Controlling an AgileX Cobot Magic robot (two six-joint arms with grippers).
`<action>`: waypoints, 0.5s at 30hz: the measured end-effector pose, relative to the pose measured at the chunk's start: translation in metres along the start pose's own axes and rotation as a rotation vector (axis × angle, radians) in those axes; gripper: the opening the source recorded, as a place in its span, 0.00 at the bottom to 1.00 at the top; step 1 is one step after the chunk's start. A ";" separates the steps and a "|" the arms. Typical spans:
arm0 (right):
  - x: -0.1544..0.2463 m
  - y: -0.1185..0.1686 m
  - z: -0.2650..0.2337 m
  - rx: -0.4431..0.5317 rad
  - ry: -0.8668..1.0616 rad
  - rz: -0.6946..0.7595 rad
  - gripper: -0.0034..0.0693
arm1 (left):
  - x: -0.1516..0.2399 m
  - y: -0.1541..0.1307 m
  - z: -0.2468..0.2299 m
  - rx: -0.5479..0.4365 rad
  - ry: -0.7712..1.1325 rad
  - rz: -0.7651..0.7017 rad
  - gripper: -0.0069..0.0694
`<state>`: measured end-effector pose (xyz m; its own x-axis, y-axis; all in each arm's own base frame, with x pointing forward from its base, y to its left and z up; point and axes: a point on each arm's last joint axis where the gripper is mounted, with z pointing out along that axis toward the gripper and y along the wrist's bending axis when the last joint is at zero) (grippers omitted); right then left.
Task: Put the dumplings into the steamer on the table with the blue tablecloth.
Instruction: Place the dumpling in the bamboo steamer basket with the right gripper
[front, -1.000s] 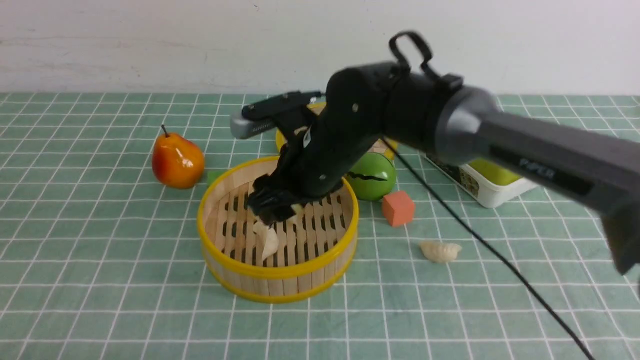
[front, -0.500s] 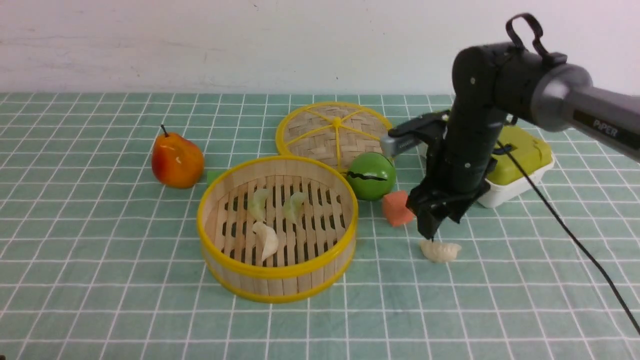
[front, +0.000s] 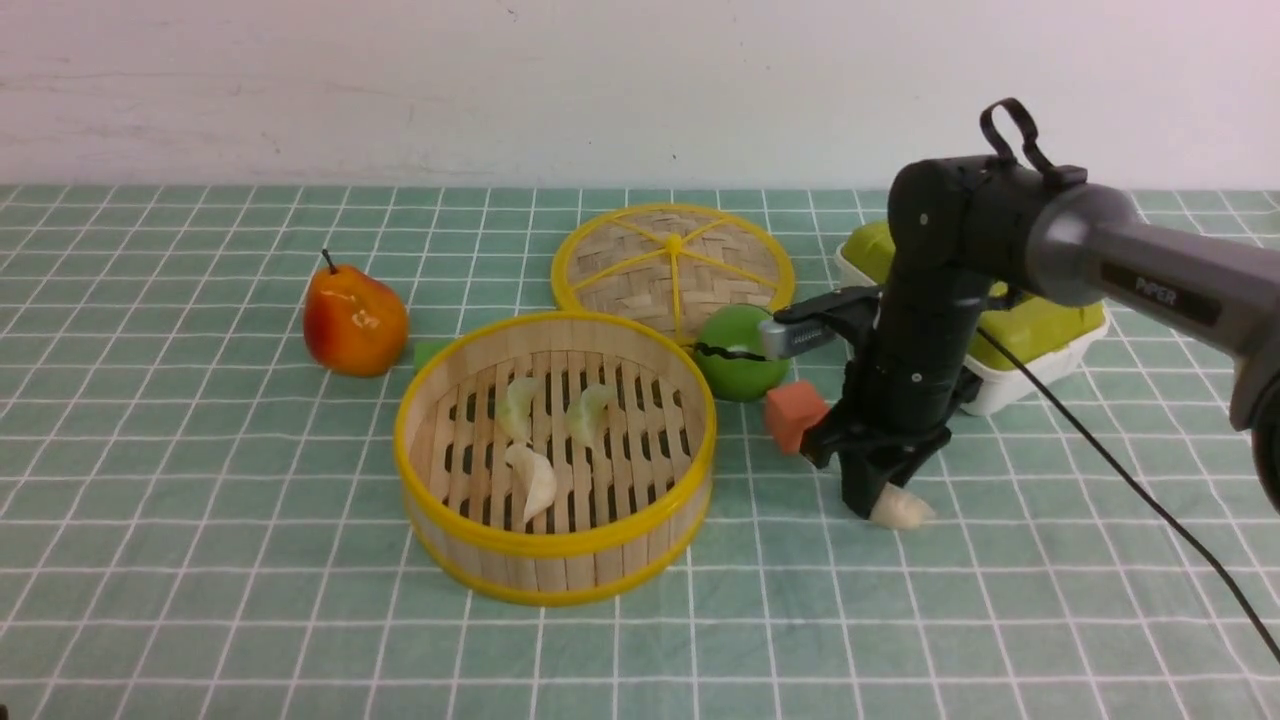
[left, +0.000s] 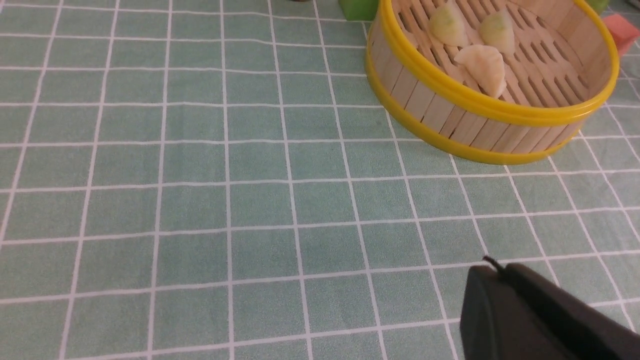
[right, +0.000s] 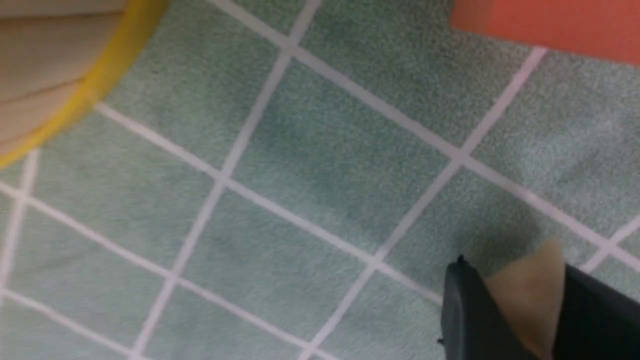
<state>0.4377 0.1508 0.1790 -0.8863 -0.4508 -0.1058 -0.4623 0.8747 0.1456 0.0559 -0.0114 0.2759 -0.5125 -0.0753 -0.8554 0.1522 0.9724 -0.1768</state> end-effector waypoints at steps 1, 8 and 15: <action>0.000 0.001 -0.002 -0.007 -0.006 0.005 0.29 | 0.000 0.000 0.000 0.000 0.000 0.000 0.09; -0.008 0.067 -0.100 -0.328 -0.295 0.009 0.29 | -0.001 0.000 0.000 0.003 -0.006 -0.005 0.10; -0.025 0.135 -0.053 -0.402 -0.300 -0.070 0.29 | -0.001 0.000 0.000 0.003 -0.007 -0.015 0.10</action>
<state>0.3959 0.2710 0.2535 -0.8333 -0.3836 -0.3980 -0.5466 0.6795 0.4894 0.0562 -0.0116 0.2765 -0.5089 -0.0918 -0.8559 0.1469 0.9704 -0.1914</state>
